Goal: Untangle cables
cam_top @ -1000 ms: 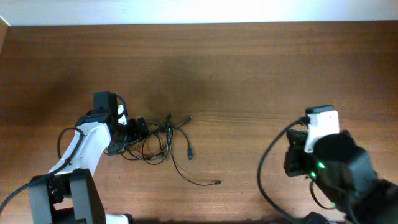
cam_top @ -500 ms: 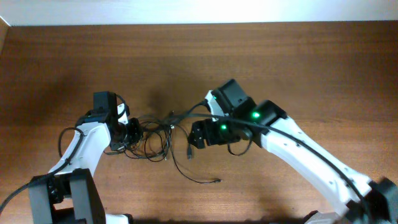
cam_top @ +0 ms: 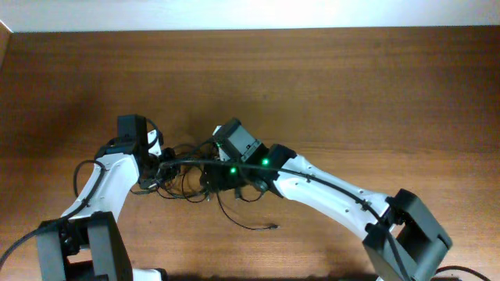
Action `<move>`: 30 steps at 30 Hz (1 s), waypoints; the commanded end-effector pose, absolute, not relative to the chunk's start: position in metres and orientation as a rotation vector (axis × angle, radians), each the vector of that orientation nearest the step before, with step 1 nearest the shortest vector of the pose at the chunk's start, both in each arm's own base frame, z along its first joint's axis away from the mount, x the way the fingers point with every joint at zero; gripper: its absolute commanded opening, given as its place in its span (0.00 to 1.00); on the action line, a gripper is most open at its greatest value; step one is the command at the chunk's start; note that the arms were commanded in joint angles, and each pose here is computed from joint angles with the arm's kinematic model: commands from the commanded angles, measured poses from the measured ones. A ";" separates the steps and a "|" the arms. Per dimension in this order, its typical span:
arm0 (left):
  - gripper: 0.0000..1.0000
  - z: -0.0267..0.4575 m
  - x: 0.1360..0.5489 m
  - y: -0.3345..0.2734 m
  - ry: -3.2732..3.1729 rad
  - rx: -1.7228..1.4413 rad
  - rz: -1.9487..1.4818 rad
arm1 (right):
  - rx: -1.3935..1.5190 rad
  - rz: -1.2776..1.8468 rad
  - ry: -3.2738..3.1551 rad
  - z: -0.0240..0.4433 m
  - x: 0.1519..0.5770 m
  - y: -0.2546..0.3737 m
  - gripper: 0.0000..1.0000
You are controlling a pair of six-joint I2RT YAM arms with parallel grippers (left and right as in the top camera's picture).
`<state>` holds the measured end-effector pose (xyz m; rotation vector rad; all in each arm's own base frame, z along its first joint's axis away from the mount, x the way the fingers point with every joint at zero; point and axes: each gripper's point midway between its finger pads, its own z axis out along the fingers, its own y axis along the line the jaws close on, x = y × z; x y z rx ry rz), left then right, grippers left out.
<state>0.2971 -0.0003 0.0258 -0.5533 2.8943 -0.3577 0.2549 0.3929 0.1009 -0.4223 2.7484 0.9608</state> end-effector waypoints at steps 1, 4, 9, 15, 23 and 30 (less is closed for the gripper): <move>0.01 0.024 0.295 -0.002 2.901 -0.534 -0.379 | -0.399 0.887 2.735 0.086 0.258 0.402 0.38; 0.01 0.024 0.295 -0.003 2.901 -0.533 -0.383 | -0.399 0.878 2.723 0.084 0.261 0.404 0.12; 0.47 0.024 0.296 -0.002 2.900 -0.533 -0.378 | -0.516 0.788 2.712 0.096 0.253 0.386 0.04; 0.98 0.024 0.298 -0.001 2.891 -0.530 -0.370 | -0.574 0.700 2.526 0.201 0.235 0.329 0.04; 0.97 0.025 0.299 -0.001 2.887 -0.528 -0.369 | -0.537 0.708 2.349 0.321 0.223 0.256 0.04; 0.97 0.024 0.297 0.001 2.898 -0.491 -0.344 | -0.565 0.724 2.209 0.385 0.220 0.245 0.04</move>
